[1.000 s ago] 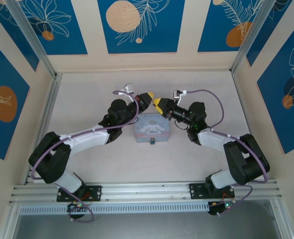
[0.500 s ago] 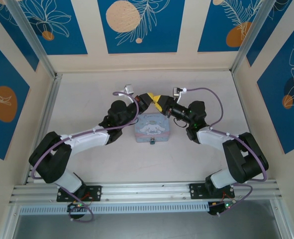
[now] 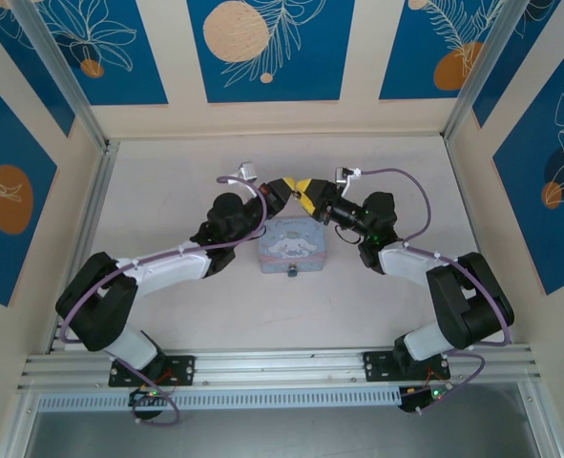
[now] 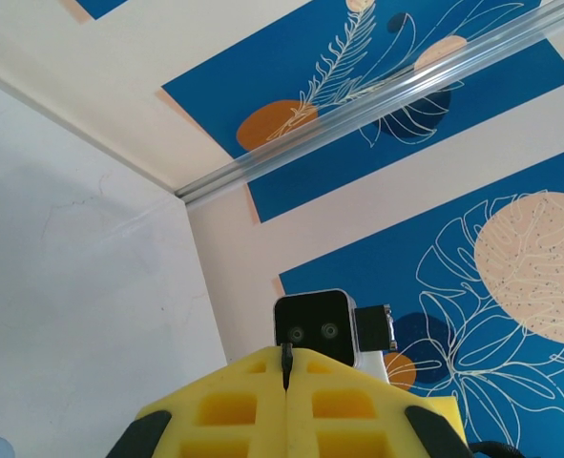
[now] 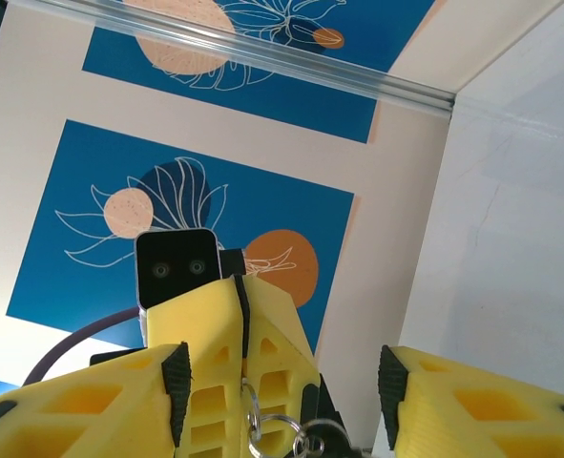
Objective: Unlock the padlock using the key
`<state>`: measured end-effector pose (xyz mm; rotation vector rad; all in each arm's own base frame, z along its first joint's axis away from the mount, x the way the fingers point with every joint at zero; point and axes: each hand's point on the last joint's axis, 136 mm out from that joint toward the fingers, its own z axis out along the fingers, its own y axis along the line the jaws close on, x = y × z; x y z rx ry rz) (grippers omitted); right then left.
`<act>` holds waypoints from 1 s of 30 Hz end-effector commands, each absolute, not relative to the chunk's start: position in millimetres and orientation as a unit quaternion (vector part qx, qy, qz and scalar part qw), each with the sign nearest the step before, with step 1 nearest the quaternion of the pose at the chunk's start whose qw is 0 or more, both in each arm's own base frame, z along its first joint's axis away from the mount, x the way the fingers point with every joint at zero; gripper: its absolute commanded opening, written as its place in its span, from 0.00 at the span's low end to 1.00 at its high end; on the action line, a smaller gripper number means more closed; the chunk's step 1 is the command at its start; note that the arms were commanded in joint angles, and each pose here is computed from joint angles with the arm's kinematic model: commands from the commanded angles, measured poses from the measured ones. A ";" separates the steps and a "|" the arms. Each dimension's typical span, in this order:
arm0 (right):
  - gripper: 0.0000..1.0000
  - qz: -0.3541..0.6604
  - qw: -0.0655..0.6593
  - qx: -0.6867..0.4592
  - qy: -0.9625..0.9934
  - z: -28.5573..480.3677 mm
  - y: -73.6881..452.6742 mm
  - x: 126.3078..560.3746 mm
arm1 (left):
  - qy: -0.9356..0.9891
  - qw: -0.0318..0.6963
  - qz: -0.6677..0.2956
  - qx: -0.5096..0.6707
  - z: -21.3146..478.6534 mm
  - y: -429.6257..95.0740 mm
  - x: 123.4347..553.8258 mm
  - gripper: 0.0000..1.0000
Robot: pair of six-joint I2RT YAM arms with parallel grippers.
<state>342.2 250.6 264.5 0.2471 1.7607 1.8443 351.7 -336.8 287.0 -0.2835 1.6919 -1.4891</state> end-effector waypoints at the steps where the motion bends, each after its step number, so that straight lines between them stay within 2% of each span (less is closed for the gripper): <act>1: 0.53 0.693 0.307 0.076 0.648 278.9 250.4 345.9 | 0.672 0.423 -0.598 -0.111 287.7 -339.1 349.3 0.00; 9: 0.40 0.701 0.298 0.064 0.644 281.4 257.7 341.4 | 0.673 0.423 -0.596 -0.112 285.9 -339.5 349.0 0.00; 15: 0.34 0.704 0.293 0.064 0.644 276.5 258.3 334.9 | 0.672 0.426 -0.595 -0.114 286.7 -338.3 350.3 0.00; 30: 0.31 0.704 0.284 0.062 0.648 265.9 259.2 326.1 | 0.673 0.425 -0.594 -0.115 286.5 -339.9 351.8 0.00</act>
